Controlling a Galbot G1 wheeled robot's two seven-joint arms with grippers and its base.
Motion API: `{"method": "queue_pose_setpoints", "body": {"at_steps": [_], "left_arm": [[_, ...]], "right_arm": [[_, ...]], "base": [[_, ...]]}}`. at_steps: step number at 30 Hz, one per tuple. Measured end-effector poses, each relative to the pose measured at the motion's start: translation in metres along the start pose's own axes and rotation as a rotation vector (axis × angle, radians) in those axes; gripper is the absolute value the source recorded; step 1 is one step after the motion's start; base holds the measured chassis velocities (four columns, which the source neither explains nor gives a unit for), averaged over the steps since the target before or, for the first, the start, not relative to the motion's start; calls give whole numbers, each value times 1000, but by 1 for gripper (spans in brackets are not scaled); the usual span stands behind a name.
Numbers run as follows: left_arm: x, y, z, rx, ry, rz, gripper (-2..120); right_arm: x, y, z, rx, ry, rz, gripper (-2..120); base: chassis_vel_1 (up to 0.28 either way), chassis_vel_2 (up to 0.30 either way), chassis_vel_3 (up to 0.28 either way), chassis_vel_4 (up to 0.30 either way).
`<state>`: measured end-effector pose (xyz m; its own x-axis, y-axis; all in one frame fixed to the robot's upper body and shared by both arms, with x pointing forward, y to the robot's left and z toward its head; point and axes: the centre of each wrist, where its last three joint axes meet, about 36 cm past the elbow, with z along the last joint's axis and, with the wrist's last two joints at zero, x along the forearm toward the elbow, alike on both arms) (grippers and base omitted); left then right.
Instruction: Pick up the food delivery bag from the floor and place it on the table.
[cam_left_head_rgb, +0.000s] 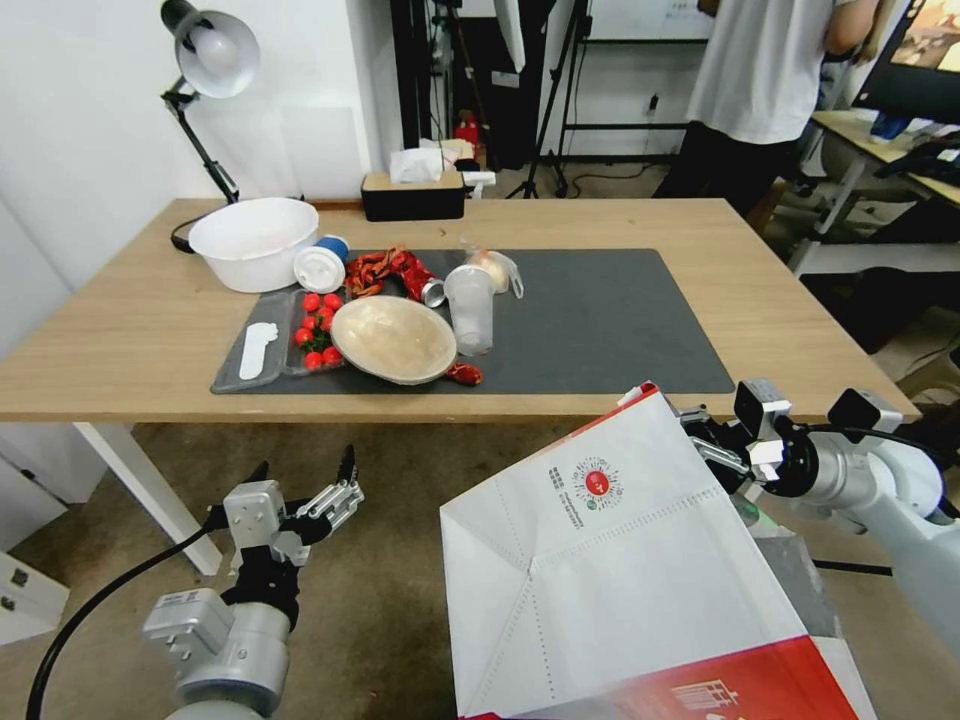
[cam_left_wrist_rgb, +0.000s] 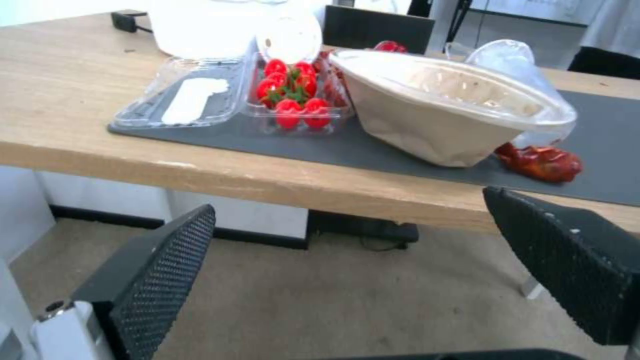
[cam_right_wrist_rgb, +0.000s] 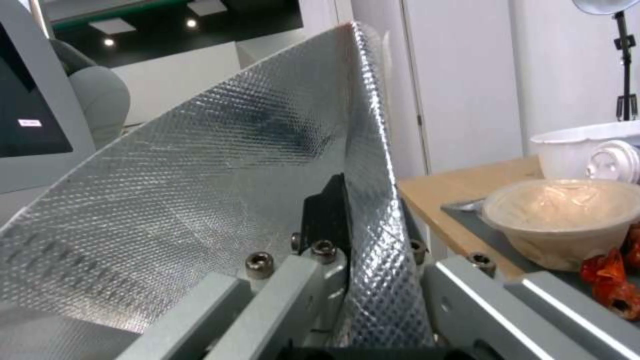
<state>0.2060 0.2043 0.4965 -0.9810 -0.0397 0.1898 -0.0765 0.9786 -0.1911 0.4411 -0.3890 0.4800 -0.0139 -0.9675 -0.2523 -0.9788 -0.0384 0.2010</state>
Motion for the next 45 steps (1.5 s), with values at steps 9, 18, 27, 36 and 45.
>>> {"method": "queue_pose_setpoints", "body": {"at_steps": [9, 18, 27, 36, 45], "left_arm": [[0, 0, 0, 0, -2, 8, 100], [0, 0, 0, 3, -6, 3, 100], [0, 0, 0, 2, -6, 1, 100], [0, 1, 0, 1, -8, -1, 100], [0, 1, 0, 1, -14, 0, 100]], "right_arm": [[0, 1, 0, 1, -2, -1, 0], [0, 1, -1, 4, -4, 1, 0], [1, 0, -1, 5, -5, 2, 0], [0, 0, -2, 6, -8, 0, 0], [3, 1, -18, 24, -18, 6, 0]], "base": [[0, 0, 0, 0], [0, 0, 0, 0], [0, 0, 0, 0], [0, 0, 0, 0], [0, 0, 0, 0]]}}
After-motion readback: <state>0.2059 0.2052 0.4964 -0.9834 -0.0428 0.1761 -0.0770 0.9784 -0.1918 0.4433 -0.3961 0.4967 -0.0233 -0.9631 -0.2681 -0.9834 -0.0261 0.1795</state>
